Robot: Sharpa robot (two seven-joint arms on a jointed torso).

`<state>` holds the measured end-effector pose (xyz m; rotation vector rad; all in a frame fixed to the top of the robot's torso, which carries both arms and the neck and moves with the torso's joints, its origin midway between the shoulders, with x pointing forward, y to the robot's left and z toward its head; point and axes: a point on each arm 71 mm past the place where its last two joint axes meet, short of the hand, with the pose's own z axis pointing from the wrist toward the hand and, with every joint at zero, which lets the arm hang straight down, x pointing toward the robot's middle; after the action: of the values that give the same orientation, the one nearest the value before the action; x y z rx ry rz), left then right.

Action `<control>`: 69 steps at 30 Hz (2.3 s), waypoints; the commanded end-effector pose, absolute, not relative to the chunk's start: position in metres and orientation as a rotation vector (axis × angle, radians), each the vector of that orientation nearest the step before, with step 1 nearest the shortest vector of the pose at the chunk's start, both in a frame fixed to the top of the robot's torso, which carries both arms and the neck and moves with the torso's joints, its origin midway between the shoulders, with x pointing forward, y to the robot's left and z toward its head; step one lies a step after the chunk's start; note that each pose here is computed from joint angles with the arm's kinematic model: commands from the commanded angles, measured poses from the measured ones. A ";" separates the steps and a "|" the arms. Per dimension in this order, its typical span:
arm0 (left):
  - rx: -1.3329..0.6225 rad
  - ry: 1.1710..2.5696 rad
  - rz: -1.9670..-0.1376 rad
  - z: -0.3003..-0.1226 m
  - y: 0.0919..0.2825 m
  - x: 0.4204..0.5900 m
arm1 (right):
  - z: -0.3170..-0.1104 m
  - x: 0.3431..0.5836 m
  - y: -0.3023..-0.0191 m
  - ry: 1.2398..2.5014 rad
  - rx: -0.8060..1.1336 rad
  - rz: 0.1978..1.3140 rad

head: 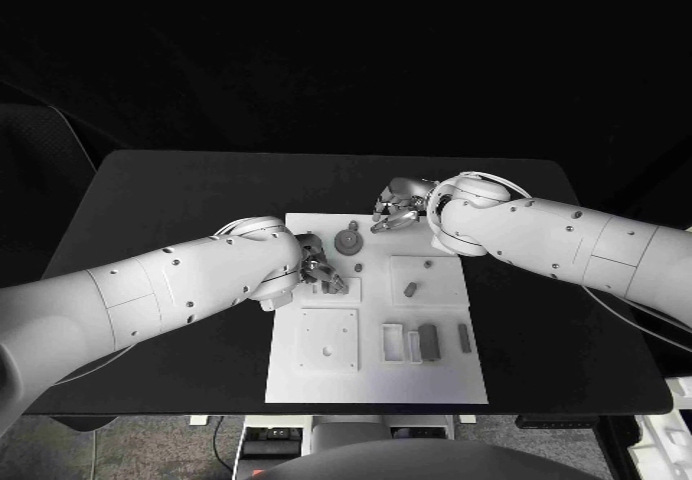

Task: Assemble the parts on the task board

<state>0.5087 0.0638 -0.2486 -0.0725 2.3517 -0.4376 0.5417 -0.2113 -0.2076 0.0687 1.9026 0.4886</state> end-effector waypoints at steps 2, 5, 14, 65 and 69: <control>-0.069 2.336 -0.464 -0.247 0.060 0.508 | -0.208 0.541 -0.210 1.912 0.053 0.486; -0.076 2.330 -0.462 -0.247 0.061 0.509 | -0.208 0.541 -0.211 1.912 0.053 0.486; -0.085 2.320 -0.464 -0.247 0.063 0.510 | -0.208 0.541 -0.211 1.912 0.053 0.486; -0.124 2.345 -0.482 -0.248 0.067 0.511 | -0.209 0.541 -0.211 1.914 0.053 0.485; -0.126 2.344 -0.483 -0.248 0.068 0.511 | -0.209 0.541 -0.212 1.914 0.055 0.484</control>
<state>0.5122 0.0701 -0.2476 -0.1250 2.3352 -0.4597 0.5416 -0.2117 -0.2079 0.0690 1.9039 0.4877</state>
